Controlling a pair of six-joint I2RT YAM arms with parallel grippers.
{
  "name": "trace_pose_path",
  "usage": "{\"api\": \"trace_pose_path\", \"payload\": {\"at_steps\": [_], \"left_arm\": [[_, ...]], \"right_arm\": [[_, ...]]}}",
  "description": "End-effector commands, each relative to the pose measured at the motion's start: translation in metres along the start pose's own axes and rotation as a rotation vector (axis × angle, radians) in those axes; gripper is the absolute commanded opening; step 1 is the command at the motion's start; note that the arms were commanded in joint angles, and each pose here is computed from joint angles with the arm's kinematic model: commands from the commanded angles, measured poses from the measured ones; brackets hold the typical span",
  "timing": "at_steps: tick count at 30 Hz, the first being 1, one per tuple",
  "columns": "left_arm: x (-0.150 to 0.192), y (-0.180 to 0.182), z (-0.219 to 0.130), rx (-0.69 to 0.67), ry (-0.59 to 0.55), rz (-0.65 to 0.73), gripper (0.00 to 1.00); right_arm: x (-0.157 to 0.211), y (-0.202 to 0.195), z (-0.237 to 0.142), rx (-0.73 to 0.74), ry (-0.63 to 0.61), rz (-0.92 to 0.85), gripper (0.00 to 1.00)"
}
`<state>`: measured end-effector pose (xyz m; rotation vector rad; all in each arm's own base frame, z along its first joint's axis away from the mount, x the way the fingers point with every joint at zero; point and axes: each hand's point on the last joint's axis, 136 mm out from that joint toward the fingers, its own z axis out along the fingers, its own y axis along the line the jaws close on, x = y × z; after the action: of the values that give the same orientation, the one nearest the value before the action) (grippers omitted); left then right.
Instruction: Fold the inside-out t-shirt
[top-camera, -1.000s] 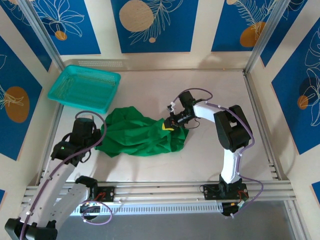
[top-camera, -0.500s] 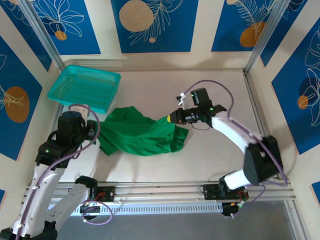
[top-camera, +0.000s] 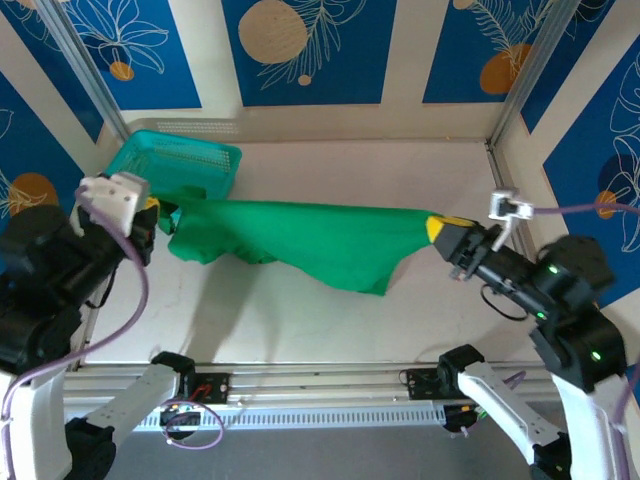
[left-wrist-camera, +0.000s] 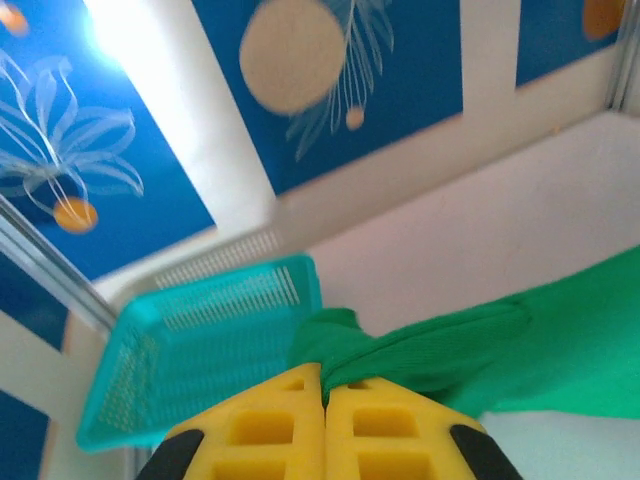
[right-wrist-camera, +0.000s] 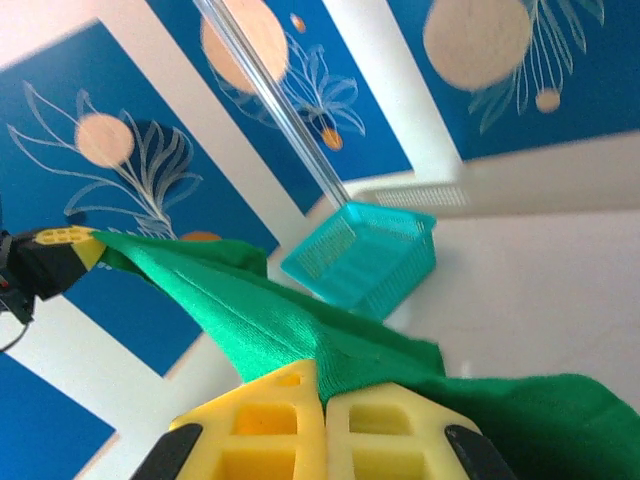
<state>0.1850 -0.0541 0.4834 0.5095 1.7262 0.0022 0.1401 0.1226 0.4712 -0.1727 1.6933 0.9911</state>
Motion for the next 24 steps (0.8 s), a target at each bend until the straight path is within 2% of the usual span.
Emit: {"api": "trace_pose_path", "payload": {"at_steps": [1, 3, 6, 10, 13, 15, 19, 24], "left_arm": [[-0.019, 0.012, -0.008, -0.063, -0.070, 0.091, 0.00], [-0.030, 0.024, -0.005, -0.122, -0.107, 0.096, 0.00], [-0.047, 0.029, 0.014, -0.139, -0.154, 0.078, 0.00], [-0.053, 0.042, 0.059, -0.183, -0.111, 0.065, 0.00], [-0.047, 0.060, 0.092, -0.289, -0.078, 0.090, 0.00], [-0.044, 0.070, 0.109, -0.354, -0.065, 0.123, 0.00], [-0.049, 0.069, 0.123, -0.335, -0.066, 0.110, 0.00], [-0.051, 0.060, 0.109, -0.292, -0.121, 0.069, 0.00]], "right_arm": [[0.006, -0.008, -0.007, 0.072, 0.043, 0.012, 0.00], [-0.006, -0.006, -0.005, 0.067, -0.001, -0.024, 0.00], [-0.023, -0.019, 0.013, 0.116, -0.049, -0.083, 0.00], [-0.043, -0.048, 0.064, 0.193, -0.037, -0.163, 0.00], [-0.061, -0.094, 0.098, 0.288, -0.044, -0.082, 0.00], [-0.070, -0.122, 0.113, 0.298, -0.032, 0.002, 0.00], [-0.085, -0.133, 0.126, 0.230, -0.041, 0.031, 0.00], [-0.089, -0.118, 0.104, 0.256, -0.053, -0.011, 0.00]]}}
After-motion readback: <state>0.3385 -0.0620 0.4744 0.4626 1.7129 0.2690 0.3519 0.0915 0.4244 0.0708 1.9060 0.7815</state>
